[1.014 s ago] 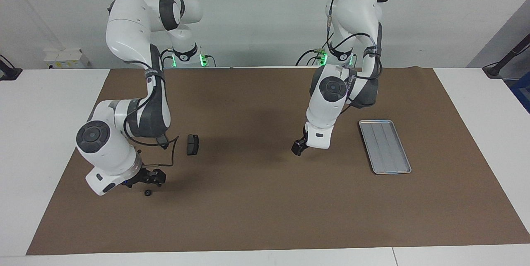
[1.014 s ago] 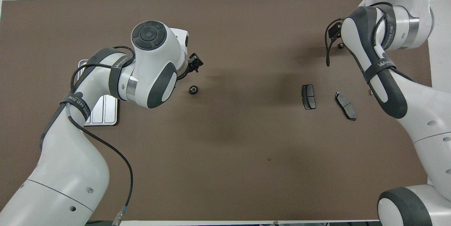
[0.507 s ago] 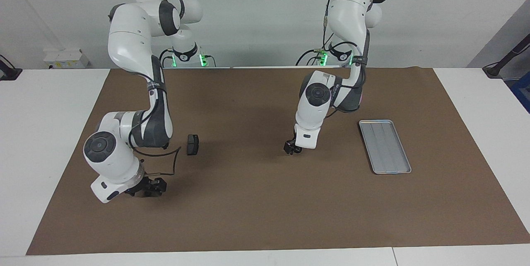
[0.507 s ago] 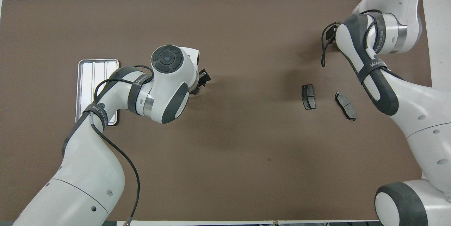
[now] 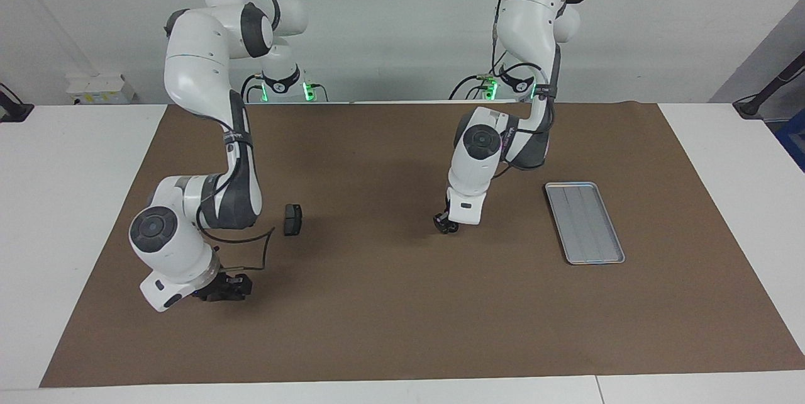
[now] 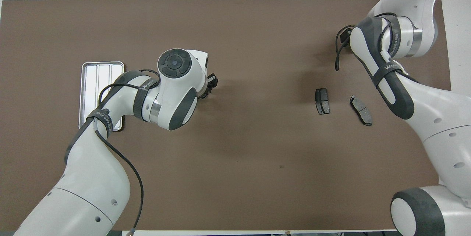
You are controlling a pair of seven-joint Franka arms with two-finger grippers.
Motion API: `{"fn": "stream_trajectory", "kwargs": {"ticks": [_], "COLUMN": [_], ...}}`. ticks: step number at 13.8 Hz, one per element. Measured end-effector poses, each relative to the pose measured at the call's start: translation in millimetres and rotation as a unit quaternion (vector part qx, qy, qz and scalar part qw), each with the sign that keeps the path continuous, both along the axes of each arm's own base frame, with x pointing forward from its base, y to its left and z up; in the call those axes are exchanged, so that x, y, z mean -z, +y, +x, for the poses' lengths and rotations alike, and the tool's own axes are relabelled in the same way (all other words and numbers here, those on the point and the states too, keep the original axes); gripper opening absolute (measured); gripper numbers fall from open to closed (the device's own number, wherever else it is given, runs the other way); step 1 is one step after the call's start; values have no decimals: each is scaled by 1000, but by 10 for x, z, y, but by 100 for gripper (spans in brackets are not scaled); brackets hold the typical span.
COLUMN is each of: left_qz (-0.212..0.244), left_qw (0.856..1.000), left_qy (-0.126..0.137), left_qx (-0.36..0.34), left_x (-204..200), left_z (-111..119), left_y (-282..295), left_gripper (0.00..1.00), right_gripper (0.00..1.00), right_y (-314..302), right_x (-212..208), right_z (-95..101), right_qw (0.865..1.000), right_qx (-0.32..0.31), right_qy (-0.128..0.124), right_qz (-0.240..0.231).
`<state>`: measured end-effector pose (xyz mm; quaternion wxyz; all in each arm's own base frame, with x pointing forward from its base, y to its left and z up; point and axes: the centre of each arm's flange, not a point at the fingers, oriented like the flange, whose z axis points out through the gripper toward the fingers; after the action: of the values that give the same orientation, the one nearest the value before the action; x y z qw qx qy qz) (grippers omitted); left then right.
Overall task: Pick bearing gear from pile to tray
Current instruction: 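Grasp the bearing with the left gripper and lift it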
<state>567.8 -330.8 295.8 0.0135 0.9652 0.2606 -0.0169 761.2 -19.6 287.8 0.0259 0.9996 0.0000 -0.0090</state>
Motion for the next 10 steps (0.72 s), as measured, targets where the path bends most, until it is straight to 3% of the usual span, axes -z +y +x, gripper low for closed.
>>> {"fn": "stream_trajectory", "kwargs": {"ticks": [1,2,5,7,10], "left_qz": [0,-1,1,17,28], "left_qw": [1000,1000,1000,1000,999], "left_qy": [-1,-1,1,18,31], "left_qx": [0,-1,-7,-14,4], "left_x": [0,-8,-12,-92,-518], "left_z": [0,0,14,66,209], "left_y": [-3,-4,26,158,705], "left_gripper": [41,34,34,34,34], "right_gripper": [90,81,80,70,70], "right_y": [-7,-15,-33,-35,-34], "right_x": [-1,0,0,1,2], "right_z": [0,0,-1,-1,-1], "right_qw": [1000,1000,1000,1000,1000], "right_qx": [0,1,2,2,1], "right_qy": [0,0,0,0,0], "right_qz": [0,0,0,0,0]}}
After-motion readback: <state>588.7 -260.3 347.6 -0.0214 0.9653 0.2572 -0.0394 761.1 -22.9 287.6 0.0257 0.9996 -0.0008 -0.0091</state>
